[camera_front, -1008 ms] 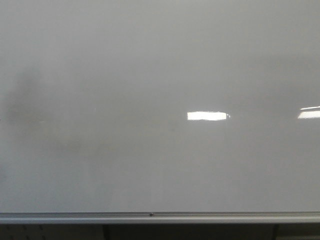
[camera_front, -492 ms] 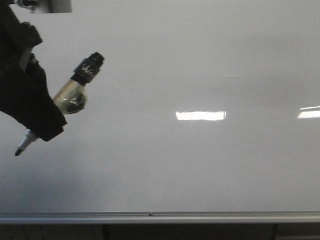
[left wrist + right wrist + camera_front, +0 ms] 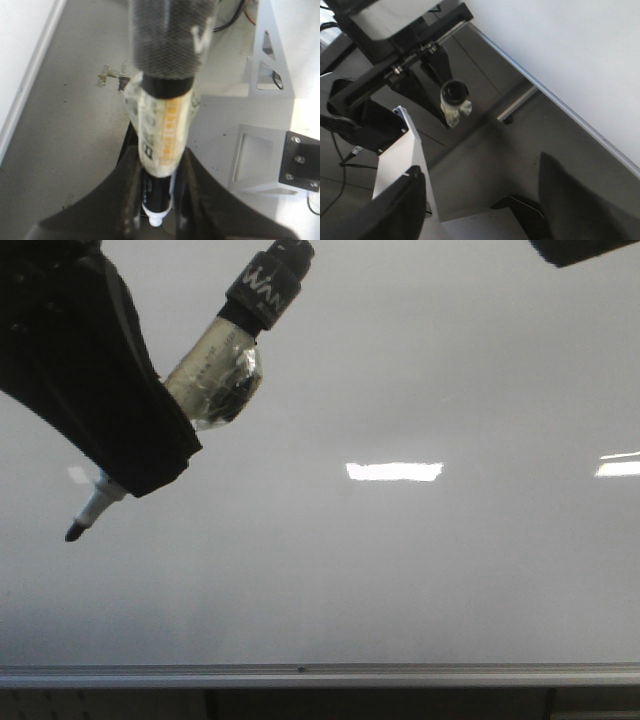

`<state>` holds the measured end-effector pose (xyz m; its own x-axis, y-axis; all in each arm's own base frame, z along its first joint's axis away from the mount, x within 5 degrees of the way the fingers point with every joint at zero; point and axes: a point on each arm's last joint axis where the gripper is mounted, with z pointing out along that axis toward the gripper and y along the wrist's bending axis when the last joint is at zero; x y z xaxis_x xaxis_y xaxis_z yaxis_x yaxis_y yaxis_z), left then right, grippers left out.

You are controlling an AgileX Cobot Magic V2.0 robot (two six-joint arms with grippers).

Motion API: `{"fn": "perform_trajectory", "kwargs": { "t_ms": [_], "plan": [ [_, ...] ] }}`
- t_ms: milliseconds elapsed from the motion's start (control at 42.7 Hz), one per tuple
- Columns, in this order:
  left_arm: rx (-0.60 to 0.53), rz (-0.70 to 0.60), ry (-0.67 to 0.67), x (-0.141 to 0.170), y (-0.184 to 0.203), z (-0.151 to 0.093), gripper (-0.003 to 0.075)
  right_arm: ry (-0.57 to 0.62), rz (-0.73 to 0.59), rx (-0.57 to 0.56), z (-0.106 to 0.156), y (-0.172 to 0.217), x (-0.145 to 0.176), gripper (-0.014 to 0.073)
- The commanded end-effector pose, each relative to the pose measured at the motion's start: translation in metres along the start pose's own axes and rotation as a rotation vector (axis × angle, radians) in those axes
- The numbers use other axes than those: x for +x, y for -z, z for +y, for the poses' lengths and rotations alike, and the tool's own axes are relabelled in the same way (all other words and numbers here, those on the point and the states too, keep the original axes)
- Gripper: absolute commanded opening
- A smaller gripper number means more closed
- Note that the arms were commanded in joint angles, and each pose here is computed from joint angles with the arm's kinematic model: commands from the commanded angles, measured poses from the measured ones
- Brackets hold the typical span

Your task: Write number 1 on whiteboard

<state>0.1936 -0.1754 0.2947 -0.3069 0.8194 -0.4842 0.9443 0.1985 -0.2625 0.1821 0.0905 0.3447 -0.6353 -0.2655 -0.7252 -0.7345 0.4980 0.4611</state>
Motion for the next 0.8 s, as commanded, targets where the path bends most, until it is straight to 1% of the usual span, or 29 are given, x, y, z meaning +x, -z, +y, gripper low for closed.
{"fn": "perform_trajectory", "kwargs": {
  "t_ms": [0, 164, 352, 680, 703, 773],
  "plan": [
    [0.048, -0.072, -0.037, -0.010, 0.015, -0.016, -0.0020, 0.020, -0.019, -0.159, 0.007, -0.001, -0.021, 0.0508],
    [0.094, -0.082, -0.050, -0.011, 0.015, -0.019, -0.0020, 0.041, 0.043, -0.236, 0.005, -0.022, -0.037, 0.0508],
    [0.101, -0.091, -0.046, -0.011, 0.015, -0.020, -0.0020, 0.094, 0.107, -0.326, 0.018, -0.049, -0.049, 0.0508],
    [0.103, -0.094, -0.045, -0.012, 0.015, -0.020, -0.0020, 0.105, 0.207, -0.419, 0.030, -0.085, -0.045, 0.0505],
    [0.103, -0.094, -0.045, -0.012, 0.015, -0.020, -0.0020, 0.104, 0.210, -0.423, 0.031, -0.087, -0.045, 0.0498],
    [0.103, -0.094, -0.045, -0.012, 0.015, -0.020, -0.0020, 0.102, 0.217, -0.427, 0.031, -0.090, -0.044, 0.0434]
  ]
}}
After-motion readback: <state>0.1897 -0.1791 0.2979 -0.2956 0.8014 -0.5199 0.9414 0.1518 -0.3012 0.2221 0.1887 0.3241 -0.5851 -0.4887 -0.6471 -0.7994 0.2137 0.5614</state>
